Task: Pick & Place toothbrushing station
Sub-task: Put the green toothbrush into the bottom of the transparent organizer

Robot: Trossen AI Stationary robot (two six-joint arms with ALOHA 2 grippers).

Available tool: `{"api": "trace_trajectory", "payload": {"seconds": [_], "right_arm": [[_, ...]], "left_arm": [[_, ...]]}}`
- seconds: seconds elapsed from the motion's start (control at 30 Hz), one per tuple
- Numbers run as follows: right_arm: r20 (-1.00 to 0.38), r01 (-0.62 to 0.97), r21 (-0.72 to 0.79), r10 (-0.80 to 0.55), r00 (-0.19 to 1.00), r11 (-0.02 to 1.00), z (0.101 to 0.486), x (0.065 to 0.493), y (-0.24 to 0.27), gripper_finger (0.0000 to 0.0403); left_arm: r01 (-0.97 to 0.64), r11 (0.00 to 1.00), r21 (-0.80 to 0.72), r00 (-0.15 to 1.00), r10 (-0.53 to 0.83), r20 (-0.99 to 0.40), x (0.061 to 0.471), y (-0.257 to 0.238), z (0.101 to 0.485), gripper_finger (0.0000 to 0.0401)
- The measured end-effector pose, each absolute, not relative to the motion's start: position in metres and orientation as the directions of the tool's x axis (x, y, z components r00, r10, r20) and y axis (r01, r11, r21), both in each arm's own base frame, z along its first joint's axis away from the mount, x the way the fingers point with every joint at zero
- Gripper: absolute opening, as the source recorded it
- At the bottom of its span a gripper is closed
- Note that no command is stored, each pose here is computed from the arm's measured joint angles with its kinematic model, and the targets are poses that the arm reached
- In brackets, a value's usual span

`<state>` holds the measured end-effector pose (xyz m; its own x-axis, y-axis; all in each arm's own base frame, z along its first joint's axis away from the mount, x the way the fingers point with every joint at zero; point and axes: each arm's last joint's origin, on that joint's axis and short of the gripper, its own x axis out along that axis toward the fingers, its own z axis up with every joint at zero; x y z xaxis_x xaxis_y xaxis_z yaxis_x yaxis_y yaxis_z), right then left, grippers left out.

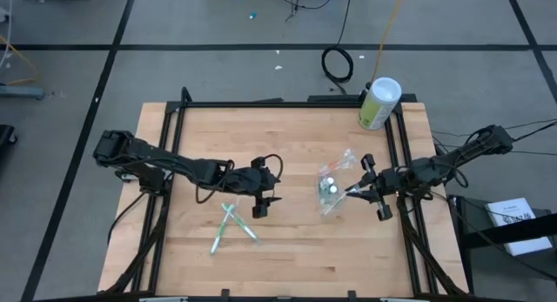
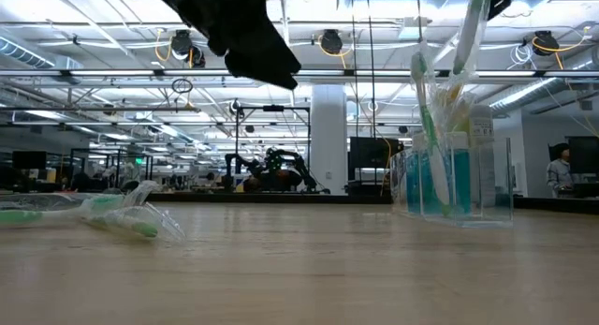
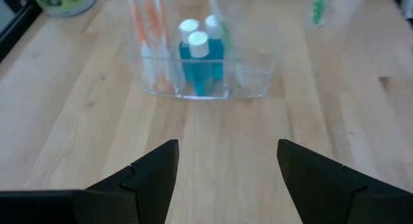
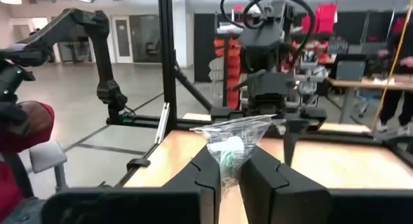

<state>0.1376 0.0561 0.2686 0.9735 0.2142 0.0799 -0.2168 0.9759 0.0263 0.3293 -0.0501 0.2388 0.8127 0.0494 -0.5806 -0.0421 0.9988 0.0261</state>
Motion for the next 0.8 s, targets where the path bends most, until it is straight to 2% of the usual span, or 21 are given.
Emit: {"api": "trace_trajectory", "payload": {"seconds": [0.1, 0.33, 0.8], "right_arm": [[0.042, -0.197, 0.033, 0.195, 0.980, 0.980, 0.265, 0.137, 0.055, 0.0029], [-0.030, -0.015, 0.024, 0.016, 0.999, 1.000, 0.258, 0.139, 0.051, 0.0029], [-0.134, -0.005, 0.027, 0.008, 0.991, 1.000, 0.244, 0.148, 0.055, 0.0030]], "left_arm": [[-0.065, 0.998, 0.017, 0.809, 0.062, -0.584, 0.334, -0.046, 0.234, 0.0269], [-0.099, 0.995, -0.007, 0.804, 0.076, -0.590, 0.338, -0.040, 0.228, 0.0269], [-0.096, 0.995, -0.009, 0.817, 0.074, -0.571, 0.339, -0.040, 0.230, 0.0269]]}}
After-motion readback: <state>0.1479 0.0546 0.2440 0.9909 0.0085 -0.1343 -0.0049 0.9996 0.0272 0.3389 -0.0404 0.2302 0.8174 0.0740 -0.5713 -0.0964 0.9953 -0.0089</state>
